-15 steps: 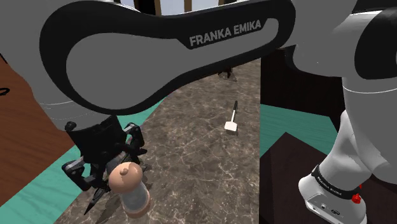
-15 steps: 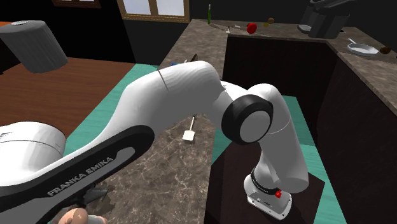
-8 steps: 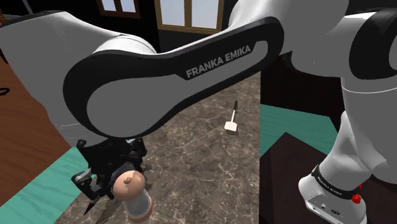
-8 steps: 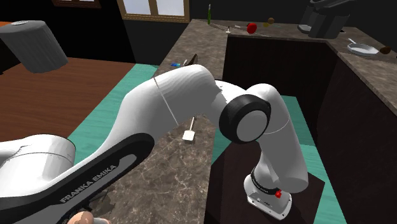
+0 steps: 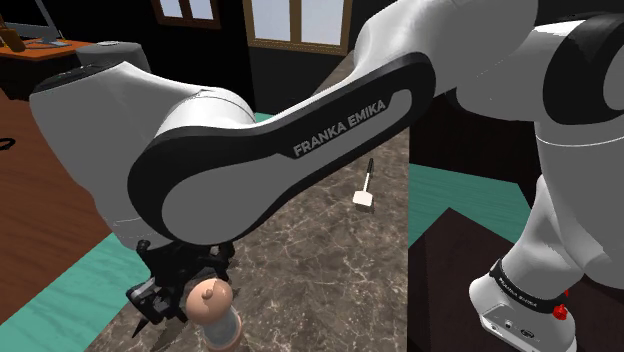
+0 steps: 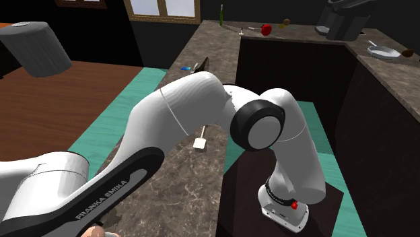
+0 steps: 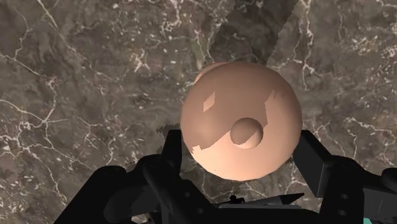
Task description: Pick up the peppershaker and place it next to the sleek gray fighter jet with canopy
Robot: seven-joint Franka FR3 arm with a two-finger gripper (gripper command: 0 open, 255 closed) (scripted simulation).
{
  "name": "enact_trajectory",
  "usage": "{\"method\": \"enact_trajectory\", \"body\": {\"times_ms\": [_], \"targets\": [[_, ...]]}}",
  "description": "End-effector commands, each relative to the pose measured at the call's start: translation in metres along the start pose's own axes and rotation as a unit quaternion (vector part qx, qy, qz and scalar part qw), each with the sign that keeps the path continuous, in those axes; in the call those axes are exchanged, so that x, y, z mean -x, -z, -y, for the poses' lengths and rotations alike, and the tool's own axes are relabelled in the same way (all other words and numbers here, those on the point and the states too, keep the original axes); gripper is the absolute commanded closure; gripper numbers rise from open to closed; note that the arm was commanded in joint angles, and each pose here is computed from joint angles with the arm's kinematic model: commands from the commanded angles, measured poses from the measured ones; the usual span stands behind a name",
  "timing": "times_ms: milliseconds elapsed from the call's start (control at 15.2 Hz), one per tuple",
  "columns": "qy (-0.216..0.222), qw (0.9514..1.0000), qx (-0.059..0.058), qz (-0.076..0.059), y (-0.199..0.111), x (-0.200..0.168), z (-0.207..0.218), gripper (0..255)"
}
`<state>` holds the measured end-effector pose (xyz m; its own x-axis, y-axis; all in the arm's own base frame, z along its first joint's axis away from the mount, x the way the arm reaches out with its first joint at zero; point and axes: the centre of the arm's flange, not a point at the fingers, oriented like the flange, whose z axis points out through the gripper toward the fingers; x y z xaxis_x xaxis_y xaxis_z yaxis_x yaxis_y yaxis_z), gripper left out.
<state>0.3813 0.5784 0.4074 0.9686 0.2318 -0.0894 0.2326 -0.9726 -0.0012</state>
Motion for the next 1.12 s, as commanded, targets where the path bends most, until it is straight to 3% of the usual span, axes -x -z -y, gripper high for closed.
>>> {"method": "enact_trajectory", "body": {"times_ms": [0, 198, 264, 594, 858, 1056], "targets": [[0.0, 1.0, 0.0, 0.0, 0.0, 0.0, 0.0, 255], [0.0, 1.0, 0.0, 0.0, 0.0, 0.0, 0.0, 255], [0.0, 1.0, 0.0, 0.0, 0.0, 0.0, 0.0, 0], [0.0, 1.0, 0.0, 0.0, 0.0, 0.0, 0.0, 0], [0.0, 1.0, 0.0, 0.0, 0.05, 0.0, 0.0, 0], [0.0, 1.0, 0.0, 0.0, 0.05, 0.0, 0.0, 0]]}}
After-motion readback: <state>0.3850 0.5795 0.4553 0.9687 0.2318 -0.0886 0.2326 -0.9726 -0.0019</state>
